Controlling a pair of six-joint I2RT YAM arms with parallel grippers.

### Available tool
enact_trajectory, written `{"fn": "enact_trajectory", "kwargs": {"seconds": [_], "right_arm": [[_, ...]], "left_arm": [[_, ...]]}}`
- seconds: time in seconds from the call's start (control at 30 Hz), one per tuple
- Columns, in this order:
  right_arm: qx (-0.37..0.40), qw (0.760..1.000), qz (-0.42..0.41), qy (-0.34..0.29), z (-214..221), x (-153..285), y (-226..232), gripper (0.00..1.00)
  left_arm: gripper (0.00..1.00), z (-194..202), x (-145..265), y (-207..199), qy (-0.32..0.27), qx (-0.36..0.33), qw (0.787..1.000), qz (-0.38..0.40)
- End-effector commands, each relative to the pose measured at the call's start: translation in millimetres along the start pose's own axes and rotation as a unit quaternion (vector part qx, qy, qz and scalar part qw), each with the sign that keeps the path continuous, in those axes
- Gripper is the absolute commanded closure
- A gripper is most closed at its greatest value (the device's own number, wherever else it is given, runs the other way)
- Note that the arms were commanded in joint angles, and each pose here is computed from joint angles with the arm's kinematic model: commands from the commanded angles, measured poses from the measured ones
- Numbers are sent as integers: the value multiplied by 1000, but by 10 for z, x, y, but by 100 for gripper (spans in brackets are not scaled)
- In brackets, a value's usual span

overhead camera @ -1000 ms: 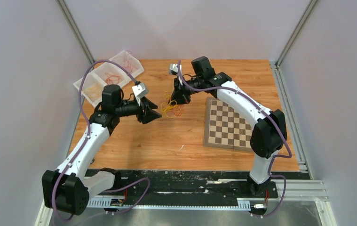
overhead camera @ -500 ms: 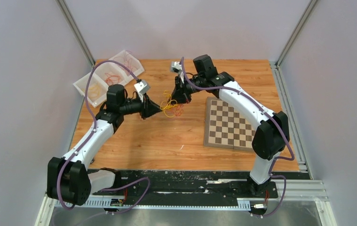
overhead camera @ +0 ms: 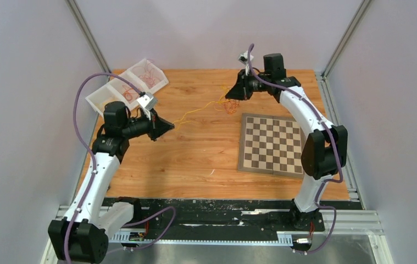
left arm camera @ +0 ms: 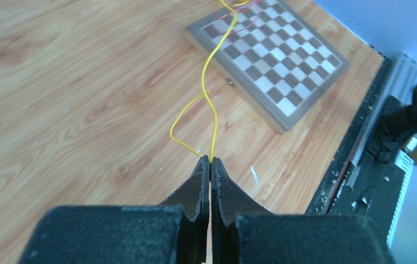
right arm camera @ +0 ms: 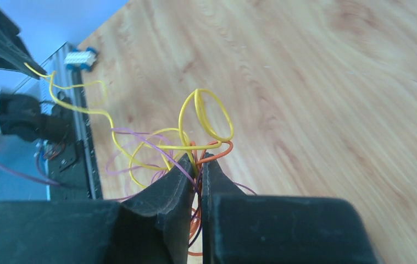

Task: Untangle the cables

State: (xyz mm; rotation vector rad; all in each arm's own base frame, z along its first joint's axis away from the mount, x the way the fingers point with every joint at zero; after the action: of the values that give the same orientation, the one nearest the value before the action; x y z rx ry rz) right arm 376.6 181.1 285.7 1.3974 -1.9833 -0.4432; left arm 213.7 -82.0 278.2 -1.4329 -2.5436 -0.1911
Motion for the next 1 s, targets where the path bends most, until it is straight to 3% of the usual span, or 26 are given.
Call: {"fn": "enact_trajectory", "kwargs": {"seconds": [0.0, 0.2, 0.43, 0.63, 0.97], "right_arm": [[-11, 997, 55, -52, -173, 202, -215, 90], [-27, 985, 139, -95, -262, 548, -588, 90], [-23, 973, 180, -140, -444, 878, -742, 90], [-15, 964, 207, -165, -522, 1072, -789, 90], [-17, 953, 240, -184, -472, 1319, -855, 93]], "left_arm": [[100, 176, 212, 66, 25, 74, 996, -50], [100, 441, 548, 216, 58, 130, 979, -147], [100, 815, 898, 264, 99, 174, 949, -242], [100, 923, 1068, 314, 107, 182, 934, -288], [100, 1086, 1249, 408, 189, 147, 910, -339]]}}
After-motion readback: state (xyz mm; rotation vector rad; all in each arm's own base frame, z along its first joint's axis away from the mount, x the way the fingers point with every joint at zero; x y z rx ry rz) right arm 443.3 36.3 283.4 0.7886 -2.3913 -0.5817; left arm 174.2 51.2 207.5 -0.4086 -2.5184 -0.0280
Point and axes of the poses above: each gripper's point midway between its finger pads, its own x axis back along the fingers, its own y axis along the line the jaws close on, z = x × y, the point moved 10 cm from there along x, back along the fingers, and after that the axes turned 15 degrees about -x, right-handed, at the moved point
